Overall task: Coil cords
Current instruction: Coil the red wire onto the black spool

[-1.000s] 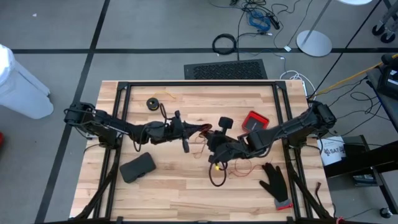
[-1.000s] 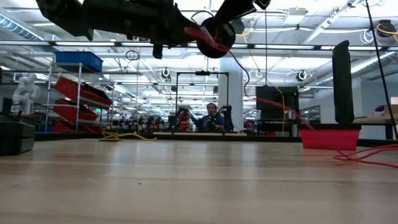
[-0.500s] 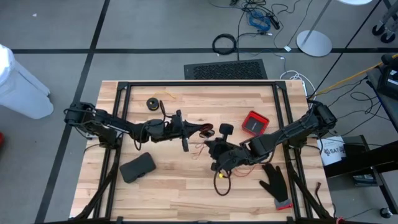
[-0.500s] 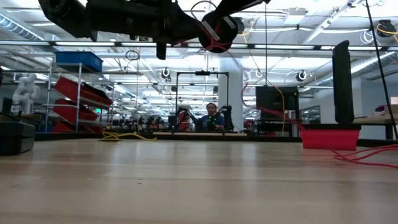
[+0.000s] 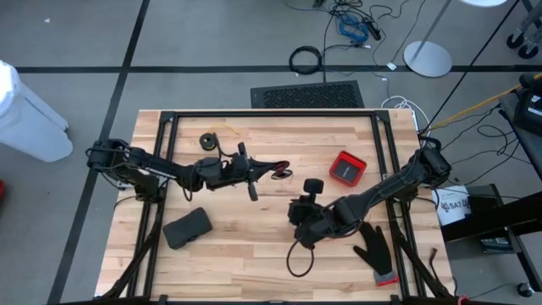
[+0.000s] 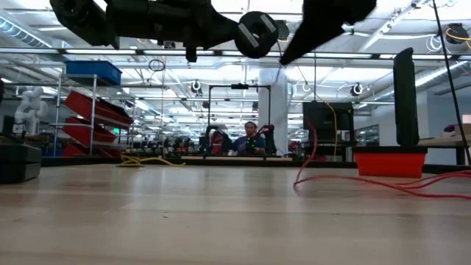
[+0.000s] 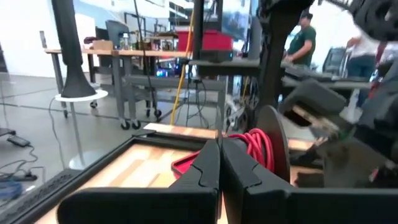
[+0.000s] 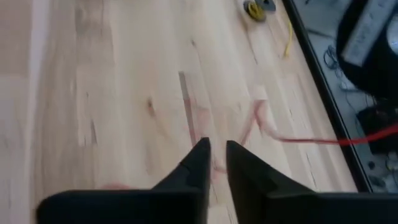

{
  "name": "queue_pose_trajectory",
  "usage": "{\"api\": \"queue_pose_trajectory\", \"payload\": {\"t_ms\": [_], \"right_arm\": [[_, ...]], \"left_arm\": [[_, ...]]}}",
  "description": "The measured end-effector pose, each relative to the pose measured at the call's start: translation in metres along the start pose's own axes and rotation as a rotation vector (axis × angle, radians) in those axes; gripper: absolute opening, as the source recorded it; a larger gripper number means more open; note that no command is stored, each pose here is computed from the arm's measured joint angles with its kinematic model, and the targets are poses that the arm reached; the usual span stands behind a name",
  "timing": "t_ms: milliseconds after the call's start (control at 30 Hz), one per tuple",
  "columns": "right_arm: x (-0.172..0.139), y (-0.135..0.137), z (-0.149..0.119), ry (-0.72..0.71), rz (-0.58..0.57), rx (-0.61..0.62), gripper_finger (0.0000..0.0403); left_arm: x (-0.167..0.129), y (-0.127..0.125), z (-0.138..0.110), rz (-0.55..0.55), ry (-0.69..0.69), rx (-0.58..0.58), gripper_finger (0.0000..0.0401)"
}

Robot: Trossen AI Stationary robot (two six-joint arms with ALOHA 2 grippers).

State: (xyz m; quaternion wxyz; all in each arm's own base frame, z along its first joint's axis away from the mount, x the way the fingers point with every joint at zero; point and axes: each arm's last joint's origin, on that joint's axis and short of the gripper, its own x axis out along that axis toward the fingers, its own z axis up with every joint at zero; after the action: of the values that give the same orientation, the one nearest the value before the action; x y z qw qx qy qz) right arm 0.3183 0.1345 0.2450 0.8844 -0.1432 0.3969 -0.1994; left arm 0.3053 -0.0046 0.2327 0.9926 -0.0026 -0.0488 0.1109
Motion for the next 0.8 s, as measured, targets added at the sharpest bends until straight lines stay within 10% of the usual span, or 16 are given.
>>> {"api": "queue_pose_trajectory", "payload": {"t_ms": [333,800], "right_arm": [[0.008,0.01,-0.038,0.117,0.004,0.146,0.0148],[0.061,0.009,-0.105,0.039,-0.016,0.503,0.0145]], "left_arm": [[0.0,0.003,-0.003,0.037,0.034,0.052,0.0],[0.0,0.002,-0.004,0.036,0.043,0.068,0.0]]}}
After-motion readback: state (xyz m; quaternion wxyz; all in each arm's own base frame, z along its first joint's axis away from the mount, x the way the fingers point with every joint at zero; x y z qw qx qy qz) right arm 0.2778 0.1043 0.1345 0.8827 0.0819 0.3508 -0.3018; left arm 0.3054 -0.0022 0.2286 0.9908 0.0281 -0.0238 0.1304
